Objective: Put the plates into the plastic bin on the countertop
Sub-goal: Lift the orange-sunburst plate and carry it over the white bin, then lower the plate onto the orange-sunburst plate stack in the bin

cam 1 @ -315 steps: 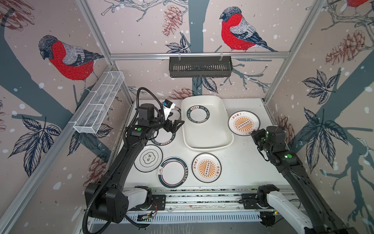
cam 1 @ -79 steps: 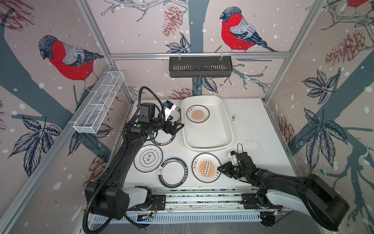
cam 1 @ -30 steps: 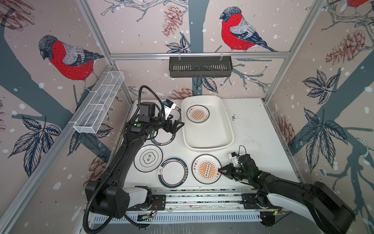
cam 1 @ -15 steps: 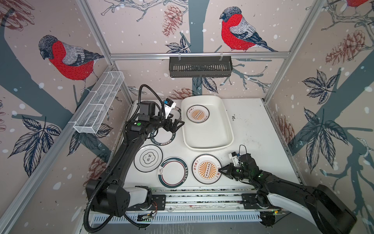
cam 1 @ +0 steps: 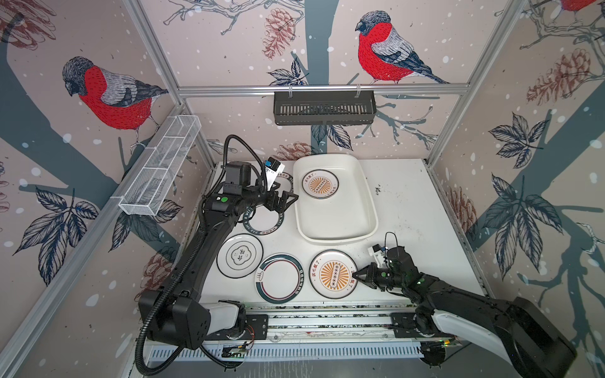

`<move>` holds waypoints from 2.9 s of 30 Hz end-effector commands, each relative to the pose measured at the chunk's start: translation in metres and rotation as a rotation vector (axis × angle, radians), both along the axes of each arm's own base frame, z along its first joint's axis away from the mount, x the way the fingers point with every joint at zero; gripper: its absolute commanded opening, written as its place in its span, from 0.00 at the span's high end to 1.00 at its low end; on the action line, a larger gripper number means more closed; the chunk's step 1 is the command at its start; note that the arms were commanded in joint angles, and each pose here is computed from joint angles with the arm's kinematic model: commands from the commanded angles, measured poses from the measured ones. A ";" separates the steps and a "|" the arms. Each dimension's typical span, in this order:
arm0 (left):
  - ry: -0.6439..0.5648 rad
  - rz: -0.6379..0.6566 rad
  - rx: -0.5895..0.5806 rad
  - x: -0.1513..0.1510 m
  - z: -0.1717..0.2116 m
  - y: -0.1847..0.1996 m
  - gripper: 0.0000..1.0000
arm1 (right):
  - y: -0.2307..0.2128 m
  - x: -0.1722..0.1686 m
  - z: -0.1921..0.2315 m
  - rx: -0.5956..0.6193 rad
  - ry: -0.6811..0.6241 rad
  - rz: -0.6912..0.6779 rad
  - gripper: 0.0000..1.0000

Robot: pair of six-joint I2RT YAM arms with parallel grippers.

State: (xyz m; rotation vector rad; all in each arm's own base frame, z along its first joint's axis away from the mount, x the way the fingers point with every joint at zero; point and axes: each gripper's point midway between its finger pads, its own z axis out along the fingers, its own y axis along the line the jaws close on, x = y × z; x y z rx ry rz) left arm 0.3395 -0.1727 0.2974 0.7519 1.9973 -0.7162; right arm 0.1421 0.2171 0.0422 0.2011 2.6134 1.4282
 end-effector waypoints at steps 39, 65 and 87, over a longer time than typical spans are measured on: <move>-0.090 0.173 0.020 0.001 0.043 0.032 0.03 | 0.042 0.069 0.141 0.113 -0.164 0.212 0.99; -0.097 0.174 -0.035 0.001 0.056 0.030 0.03 | 0.037 0.331 0.128 0.022 -0.274 -0.112 0.98; -0.087 0.172 -0.044 -0.001 0.055 0.029 0.03 | 0.049 0.415 0.099 -0.151 -0.320 -0.208 0.98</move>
